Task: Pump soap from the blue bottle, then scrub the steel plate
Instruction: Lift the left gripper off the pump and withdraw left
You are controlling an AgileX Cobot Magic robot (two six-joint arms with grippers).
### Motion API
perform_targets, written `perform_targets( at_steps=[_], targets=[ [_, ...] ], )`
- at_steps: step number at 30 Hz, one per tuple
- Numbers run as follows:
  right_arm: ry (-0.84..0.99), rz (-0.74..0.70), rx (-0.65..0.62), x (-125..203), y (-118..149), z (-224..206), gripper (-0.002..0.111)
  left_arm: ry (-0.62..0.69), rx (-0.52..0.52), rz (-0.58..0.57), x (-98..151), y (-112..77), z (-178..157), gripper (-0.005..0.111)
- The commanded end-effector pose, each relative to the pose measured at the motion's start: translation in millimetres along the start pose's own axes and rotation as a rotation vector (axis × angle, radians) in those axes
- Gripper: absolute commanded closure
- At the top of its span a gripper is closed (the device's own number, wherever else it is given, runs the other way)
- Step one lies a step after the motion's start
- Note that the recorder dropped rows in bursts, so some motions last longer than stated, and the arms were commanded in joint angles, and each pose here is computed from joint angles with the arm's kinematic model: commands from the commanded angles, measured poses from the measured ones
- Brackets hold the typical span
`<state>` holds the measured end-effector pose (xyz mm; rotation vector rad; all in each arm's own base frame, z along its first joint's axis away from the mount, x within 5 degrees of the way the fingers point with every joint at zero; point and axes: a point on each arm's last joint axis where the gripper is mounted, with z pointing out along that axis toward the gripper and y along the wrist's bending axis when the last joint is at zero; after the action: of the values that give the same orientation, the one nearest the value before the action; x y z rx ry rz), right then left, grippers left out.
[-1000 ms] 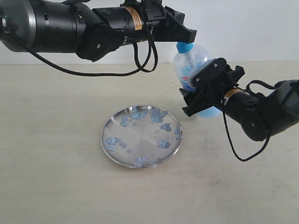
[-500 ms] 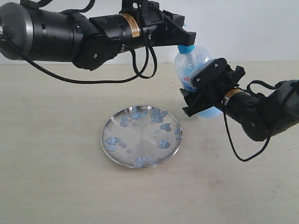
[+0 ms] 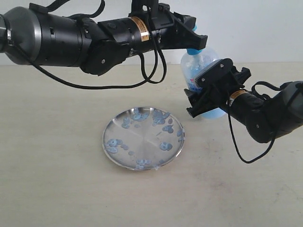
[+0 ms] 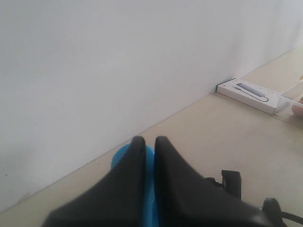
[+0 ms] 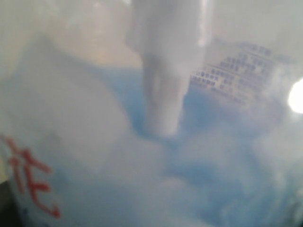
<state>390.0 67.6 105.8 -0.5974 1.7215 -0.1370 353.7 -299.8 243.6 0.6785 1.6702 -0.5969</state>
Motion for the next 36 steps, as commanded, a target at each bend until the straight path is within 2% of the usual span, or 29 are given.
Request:
perform_targets(
  at_steps=[1,6,11,14,20,23,26,29,32,34,36],
  targets=[
    [0.050,-0.033,-0.060,8,9,-1,0.108,0.303,-0.025,0.023,64,-6.9,9,0.102],
    [0.050,-0.033,-0.060,8,9,-1,0.108,0.264,-0.010,0.020,62,-7.4,11,0.102],
    [0.049,0.006,-0.059,8,9,-1,0.108,-0.026,0.058,0.001,16,-14.9,4,0.102],
    [0.052,0.072,-0.057,8,9,-1,0.108,-0.136,0.017,-0.030,-8,-11.9,-5,0.102],
    [0.053,0.099,-0.055,8,9,-1,0.108,-0.228,-0.062,0.044,-43,-7.8,-30,0.102],
    [0.048,0.100,-0.052,7,9,-1,0.108,-0.258,-0.076,0.077,-52,-8.5,-47,0.102],
    [0.031,0.100,-0.047,6,8,0,0.105,-0.273,-0.093,0.055,-55,-8.7,-67,0.102],
    [0.019,0.101,-0.043,5,8,0,0.084,-0.321,-0.163,0.054,-56,-4.8,-93,0.102],
    [0.011,0.102,-0.038,4,7,0,0.039,-0.390,-0.282,0.022,-57,3.0,-130,0.102],
    [-0.017,0.111,-0.026,1,6,0,0.006,-0.384,-0.363,0.025,-51,7.9,-153,0.102],
    [-0.034,0.134,-0.022,0,6,0,0.004,-0.361,-0.427,0.028,-46,11.2,-177,0.102]
  ],
)
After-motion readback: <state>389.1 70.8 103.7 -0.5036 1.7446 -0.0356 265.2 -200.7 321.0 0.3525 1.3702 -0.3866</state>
